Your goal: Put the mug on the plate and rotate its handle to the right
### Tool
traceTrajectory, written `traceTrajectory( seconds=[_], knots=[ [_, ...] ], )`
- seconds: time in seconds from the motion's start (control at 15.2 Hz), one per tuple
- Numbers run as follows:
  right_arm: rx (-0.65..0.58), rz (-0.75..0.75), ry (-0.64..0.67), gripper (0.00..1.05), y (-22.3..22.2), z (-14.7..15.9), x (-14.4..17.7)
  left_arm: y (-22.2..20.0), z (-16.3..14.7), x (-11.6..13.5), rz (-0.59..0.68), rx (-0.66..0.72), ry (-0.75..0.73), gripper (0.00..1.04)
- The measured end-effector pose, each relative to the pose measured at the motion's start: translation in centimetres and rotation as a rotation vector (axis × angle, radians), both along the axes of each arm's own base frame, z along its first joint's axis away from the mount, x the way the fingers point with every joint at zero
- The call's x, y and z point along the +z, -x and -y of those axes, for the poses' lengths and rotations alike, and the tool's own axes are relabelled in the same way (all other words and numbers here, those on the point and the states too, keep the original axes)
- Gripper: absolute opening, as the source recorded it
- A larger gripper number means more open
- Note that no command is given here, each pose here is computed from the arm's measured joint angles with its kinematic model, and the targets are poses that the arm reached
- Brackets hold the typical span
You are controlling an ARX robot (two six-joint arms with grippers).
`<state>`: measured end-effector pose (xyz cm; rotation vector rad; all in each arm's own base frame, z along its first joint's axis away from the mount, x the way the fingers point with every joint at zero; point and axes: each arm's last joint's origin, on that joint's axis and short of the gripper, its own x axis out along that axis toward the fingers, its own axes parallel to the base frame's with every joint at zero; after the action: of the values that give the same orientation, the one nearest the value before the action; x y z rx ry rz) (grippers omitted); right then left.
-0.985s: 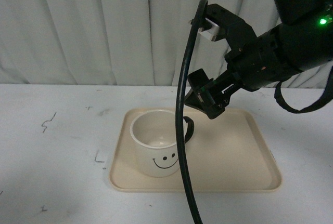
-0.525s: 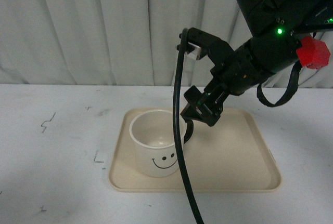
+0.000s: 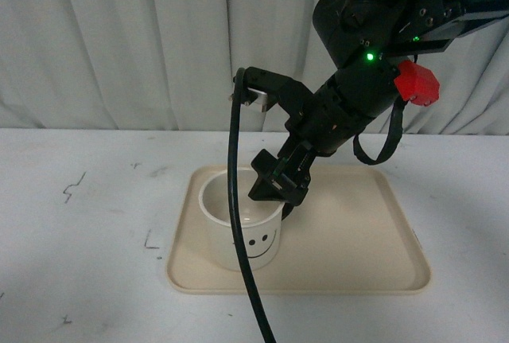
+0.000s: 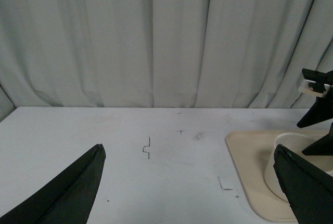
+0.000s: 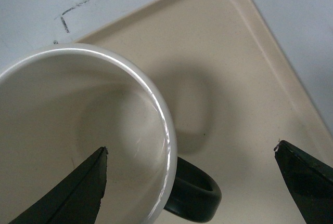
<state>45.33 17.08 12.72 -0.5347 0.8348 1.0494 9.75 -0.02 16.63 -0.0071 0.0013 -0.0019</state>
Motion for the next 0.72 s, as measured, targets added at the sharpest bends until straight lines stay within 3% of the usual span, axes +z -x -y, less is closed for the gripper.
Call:
traceTrajectory(
  seconds=[0.26,0.53,0.72],
  knots=[
    [0.006,0.032,0.028,0.96,-1.12,-0.23,-0.56,0.0,0.0,0.0,0.0,0.0,0.0,0.98],
    [0.028,0.045,0.012,0.48,-1.07,-0.6,-0.54,0.0,0.0,0.0,0.0,0.0,0.0,0.98],
    [0.031,0.024,0.016,0.19,-0.57,-0.51,-1.08,0.0,0.0,0.0,0.0,0.0,0.0,0.98]
  ],
)
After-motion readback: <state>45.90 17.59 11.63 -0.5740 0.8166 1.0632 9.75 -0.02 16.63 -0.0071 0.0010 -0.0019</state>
